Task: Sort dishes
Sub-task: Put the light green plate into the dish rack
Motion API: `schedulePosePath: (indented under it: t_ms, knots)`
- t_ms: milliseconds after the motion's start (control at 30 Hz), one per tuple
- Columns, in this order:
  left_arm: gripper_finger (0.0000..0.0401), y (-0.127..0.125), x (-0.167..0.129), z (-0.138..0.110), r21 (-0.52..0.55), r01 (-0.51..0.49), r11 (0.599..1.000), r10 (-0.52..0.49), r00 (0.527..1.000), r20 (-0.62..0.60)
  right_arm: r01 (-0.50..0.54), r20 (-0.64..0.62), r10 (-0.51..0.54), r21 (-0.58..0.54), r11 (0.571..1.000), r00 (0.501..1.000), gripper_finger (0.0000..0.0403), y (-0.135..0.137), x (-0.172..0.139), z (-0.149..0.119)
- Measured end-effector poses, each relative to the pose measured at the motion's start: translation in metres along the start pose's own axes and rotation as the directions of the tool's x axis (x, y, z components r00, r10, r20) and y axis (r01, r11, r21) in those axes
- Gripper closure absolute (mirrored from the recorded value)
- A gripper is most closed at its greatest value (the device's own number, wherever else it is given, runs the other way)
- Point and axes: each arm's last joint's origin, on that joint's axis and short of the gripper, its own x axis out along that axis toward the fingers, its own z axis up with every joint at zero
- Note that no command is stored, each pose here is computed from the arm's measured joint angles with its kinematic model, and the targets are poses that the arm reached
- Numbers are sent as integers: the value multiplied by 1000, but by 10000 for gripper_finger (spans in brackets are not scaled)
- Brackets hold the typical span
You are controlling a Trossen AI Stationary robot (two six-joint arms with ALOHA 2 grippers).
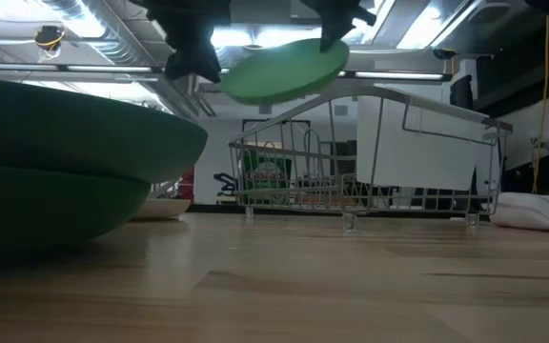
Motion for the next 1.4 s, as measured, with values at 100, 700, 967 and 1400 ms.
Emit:
schedulePosePath:
  t_ms: [100, 700, 967, 1400]
  knots:
    - [279, -1, -2, 1, -23, 5, 1000, -5, 1000, 10, 38, 4, -38, -61, 997, 999, 391, -1, 0, 0]
    - [279, 14, 21, -9, -478, 31, 878, -33, 999, 5, 126, 78, -102, -430, 894, 992, 392, -2, 0, 6]
    - [279, 49, 52, -18, -744, 94, 661, 15, 990, 138, 85, 66, -62, -452, 888, 996, 393, -1, 0, 6]
    - [279, 93, 72, -31, -748, 233, 622, 144, 904, 402, 33, 57, -9, -454, 890, 998, 391, 1, 0, 6]
